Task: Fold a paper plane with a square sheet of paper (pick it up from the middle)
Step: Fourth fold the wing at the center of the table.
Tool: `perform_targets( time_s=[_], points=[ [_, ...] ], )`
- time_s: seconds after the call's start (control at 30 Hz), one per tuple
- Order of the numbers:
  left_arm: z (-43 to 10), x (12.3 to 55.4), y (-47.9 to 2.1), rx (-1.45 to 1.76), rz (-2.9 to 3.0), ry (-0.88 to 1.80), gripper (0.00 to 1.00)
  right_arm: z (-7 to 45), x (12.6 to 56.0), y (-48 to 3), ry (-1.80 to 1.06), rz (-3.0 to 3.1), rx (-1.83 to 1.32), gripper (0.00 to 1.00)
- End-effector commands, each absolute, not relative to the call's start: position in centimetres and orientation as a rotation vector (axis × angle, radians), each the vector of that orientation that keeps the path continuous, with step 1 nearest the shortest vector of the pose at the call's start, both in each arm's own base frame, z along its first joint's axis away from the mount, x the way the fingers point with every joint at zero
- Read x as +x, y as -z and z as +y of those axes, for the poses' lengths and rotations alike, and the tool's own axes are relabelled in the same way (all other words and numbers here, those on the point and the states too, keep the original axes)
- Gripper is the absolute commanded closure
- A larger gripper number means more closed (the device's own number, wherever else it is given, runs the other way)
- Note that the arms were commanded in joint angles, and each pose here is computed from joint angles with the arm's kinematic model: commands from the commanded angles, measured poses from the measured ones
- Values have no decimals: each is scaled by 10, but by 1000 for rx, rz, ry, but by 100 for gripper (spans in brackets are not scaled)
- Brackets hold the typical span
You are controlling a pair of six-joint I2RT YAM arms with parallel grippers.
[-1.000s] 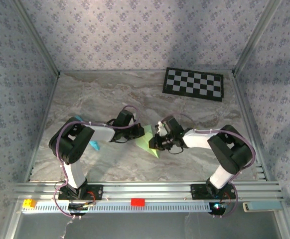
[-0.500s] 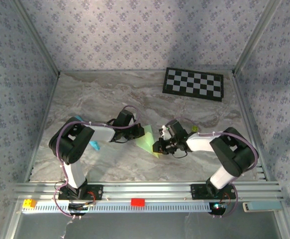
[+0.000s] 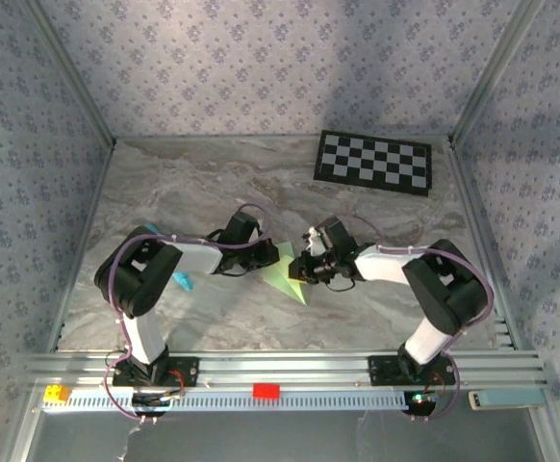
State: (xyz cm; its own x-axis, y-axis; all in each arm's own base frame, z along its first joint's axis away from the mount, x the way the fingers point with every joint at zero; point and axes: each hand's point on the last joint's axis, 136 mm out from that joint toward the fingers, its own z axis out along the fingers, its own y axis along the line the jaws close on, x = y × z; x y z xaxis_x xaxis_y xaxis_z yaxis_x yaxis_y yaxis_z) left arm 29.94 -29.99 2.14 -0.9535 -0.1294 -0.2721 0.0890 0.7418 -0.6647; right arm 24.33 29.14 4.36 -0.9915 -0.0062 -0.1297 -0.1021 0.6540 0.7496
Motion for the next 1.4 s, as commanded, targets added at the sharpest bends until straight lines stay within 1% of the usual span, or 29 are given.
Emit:
perform_targets(
  time_s=[0.0,0.1,0.17,0.23,0.33,0.4,0.5,0.57,0.7,0.93,1.13,1.37],
  points=[
    [-285,287,6,-79,2755,910,93,291,250,-33,-1238,2798,-26,85],
    [-286,288,4,-78,2749,919,92,280,245,-15,-1168,2844,12,87],
    [-290,290,-2,-66,2739,941,91,271,237,-2,-1127,2883,44,90],
    [-295,294,-15,-51,2712,970,89,264,229,9,-1099,2909,61,94],
    [-301,301,-41,-27,2657,1005,84,256,221,19,-1066,2938,84,97],
    [-306,304,-58,-4,2620,1033,83,253,219,22,-1049,2949,89,99],
    [-310,301,-71,18,2606,1044,88,254,220,23,-1046,2951,90,100],
    [-313,291,-70,39,2622,1055,92,254,221,22,-1040,2951,93,100],
    [-318,274,-57,41,2660,1067,97,253,221,22,-1029,2951,89,100],
    [-321,265,-23,20,2727,1033,97,250,219,24,-1026,2958,94,100],
    [-304,271,-1,-3,2755,935,97,245,214,31,-1001,2976,96,100],
    [-288,293,-3,-34,2743,900,97,242,209,36,-988,2989,93,100]
  ],
)
